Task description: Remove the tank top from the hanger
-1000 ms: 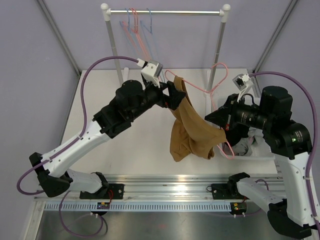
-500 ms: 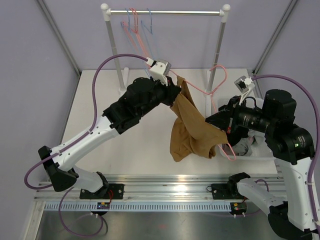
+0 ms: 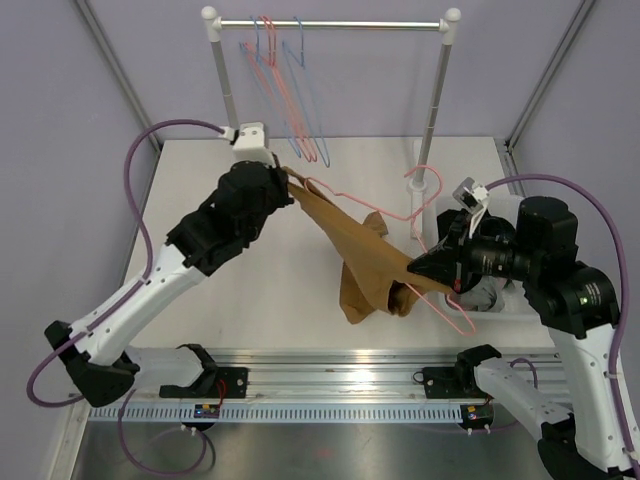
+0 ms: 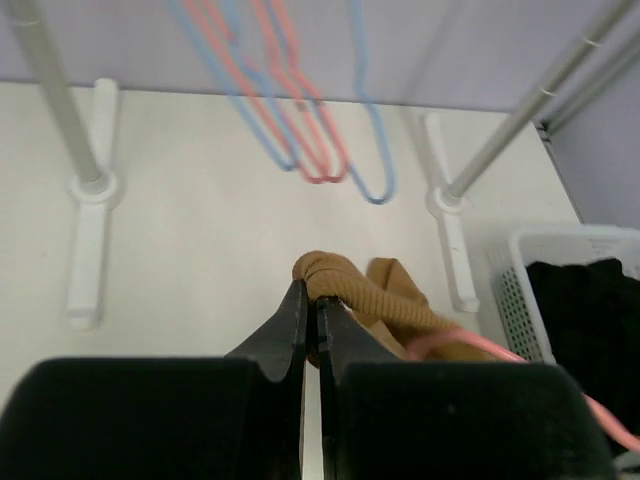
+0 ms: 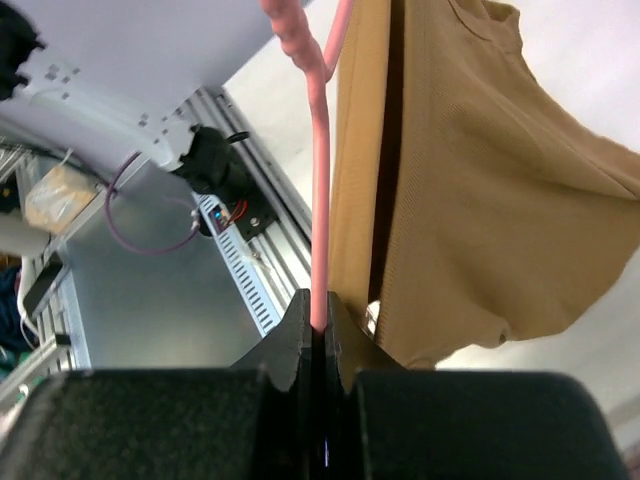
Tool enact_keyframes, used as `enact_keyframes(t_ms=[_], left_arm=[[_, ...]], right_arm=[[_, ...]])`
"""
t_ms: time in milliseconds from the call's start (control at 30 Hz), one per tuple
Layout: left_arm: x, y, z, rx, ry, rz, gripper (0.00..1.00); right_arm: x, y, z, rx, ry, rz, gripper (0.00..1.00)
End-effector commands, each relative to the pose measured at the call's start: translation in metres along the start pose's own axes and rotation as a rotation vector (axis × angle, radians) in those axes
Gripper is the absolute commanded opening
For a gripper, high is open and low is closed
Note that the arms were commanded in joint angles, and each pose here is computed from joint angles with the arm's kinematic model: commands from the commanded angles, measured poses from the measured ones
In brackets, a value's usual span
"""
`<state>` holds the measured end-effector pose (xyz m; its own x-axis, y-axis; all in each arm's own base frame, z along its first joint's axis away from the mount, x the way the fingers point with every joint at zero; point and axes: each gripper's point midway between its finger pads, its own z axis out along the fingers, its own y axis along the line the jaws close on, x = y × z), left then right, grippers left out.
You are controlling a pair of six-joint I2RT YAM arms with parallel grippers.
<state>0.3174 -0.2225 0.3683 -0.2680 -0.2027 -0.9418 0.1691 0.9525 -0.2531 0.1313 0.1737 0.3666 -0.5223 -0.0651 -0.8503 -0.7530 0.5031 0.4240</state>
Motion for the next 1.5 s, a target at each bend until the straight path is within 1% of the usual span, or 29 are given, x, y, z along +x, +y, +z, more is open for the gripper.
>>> enact_keyframes(t_ms=[0,133,200,233,267,300,333,367,433,467,500,600,667,700,733,767,800,833,867,900,1000,1033,1100,1133,1233,1267,1400,1433,1467], left_arm=[[-0.028,0.064,-0.019,-0.177,-0.094,-0.112,0.0],[-0.029,0.054,-0.033,-0.047,-0.081,-0.089,0.0],[-0.022,0.02,-0.047,0.187,-0.062,-0.09,0.0],[-0.019,0.007,-0.055,0.284,-0.063,-0.091,0.0],[-0.008,-0.014,-0.073,0.457,-0.068,-0.11,0.0],[-0.004,-0.025,-0.083,0.549,-0.07,-0.118,0.0],[0.007,-0.036,-0.093,0.636,-0.059,-0.12,0.0],[0.003,-0.052,-0.118,0.782,-0.092,-0.119,0.0],[0.043,-0.068,-0.132,0.907,-0.029,-0.085,0.0],[0.048,-0.076,-0.143,0.98,-0.045,-0.059,0.0],[0.074,-0.076,-0.145,1.002,-0.002,-0.049,0.0],[0.104,-0.085,-0.157,1.089,0.048,-0.042,0.0],[0.133,-0.082,-0.15,1.069,0.112,-0.035,0.0],[0.142,-0.08,-0.145,1.036,0.137,-0.036,0.0],[0.152,-0.075,-0.134,0.974,0.166,-0.036,0.0],[0.164,-0.06,-0.115,0.839,0.199,-0.027,0.0],[0.167,-0.052,-0.106,0.764,0.209,-0.022,0.0],[0.171,-0.043,-0.098,0.697,0.224,-0.014,0.0],[0.176,-0.03,-0.087,0.596,0.241,0.01,0.0],[0.179,-0.028,-0.084,0.577,0.252,0.026,0.0],[0.184,-0.025,-0.08,0.532,0.293,0.07,0.0],[0.183,-0.024,-0.079,0.518,0.3,0.078,0.03],[0.179,-0.014,-0.075,0.433,0.311,0.096,0.09],[0.176,-0.009,-0.073,0.399,0.308,0.1,0.15],[0.158,0.014,-0.071,0.248,0.296,0.124,0.42],[0.158,0.03,-0.072,0.175,0.311,0.158,0.56],[0.14,0.052,-0.082,0.077,0.311,0.194,0.81],[0.136,0.057,-0.088,0.068,0.316,0.197,0.99],[0.135,0.058,-0.091,0.069,0.323,0.192,0.99]], right_arm=[[0.001,0.059,-0.027,-0.235,-0.069,-0.208,0.0],[-0.013,0.064,-0.03,-0.237,-0.141,-0.28,0.0],[-0.027,0.045,-0.022,-0.131,-0.198,-0.221,0.0],[-0.049,0.038,-0.022,-0.083,-0.289,-0.249,0.0],[-0.064,0.025,-0.021,-0.006,-0.357,-0.23,0.0],[-0.076,0.022,-0.022,0.012,-0.42,-0.18,0.0],[-0.098,0.02,-0.02,0.0,-0.524,-0.209,0.0],[-0.11,0.021,-0.02,-0.019,-0.587,-0.156,0.0],[-0.141,0.021,-0.022,-0.063,-0.756,-0.165,0.0],[-0.15,0.022,-0.023,-0.087,-0.796,-0.14,0.0],[-0.157,0.013,-0.015,-0.088,-0.809,-0.123,0.0],[-0.182,0.009,-0.014,-0.11,-0.899,-0.119,0.0],[-0.195,0.006,-0.018,-0.103,-0.951,-0.118,0.0],[-0.199,0.002,-0.014,-0.073,-0.922,-0.097,0.0],[-0.201,-0.004,-0.012,-0.031,-0.892,-0.079,0.0],[-0.201,-0.018,-0.006,0.047,-0.85,-0.082,0.0],[-0.211,-0.009,-0.016,0.066,-0.841,-0.101,0.0],[-0.192,-0.028,-0.004,0.141,-0.732,-0.026,0.0],[-0.19,-0.04,-0.005,0.212,-0.705,-0.012,0.0],[-0.176,-0.051,-0.002,0.282,-0.608,0.05,0.0],[-0.148,-0.093,0.006,0.483,-0.423,0.126,0.0],[-0.128,-0.097,0.003,0.527,-0.322,0.16,0.0],[-0.107,-0.105,0.012,0.538,-0.216,0.168,0.0],[-0.097,-0.107,0.013,0.542,-0.176,0.182,0.0],[-0.09,-0.116,0.01,0.596,-0.157,0.192,0.0],[-0.091,-0.123,0.006,0.642,-0.16,0.193,0.0],[-0.113,-0.146,0.012,0.722,-0.164,0.178,0.0],[-0.119,-0.152,0.014,0.738,-0.166,0.17,0.0],[-0.124,-0.156,0.017,0.743,-0.163,0.161,0.0]])
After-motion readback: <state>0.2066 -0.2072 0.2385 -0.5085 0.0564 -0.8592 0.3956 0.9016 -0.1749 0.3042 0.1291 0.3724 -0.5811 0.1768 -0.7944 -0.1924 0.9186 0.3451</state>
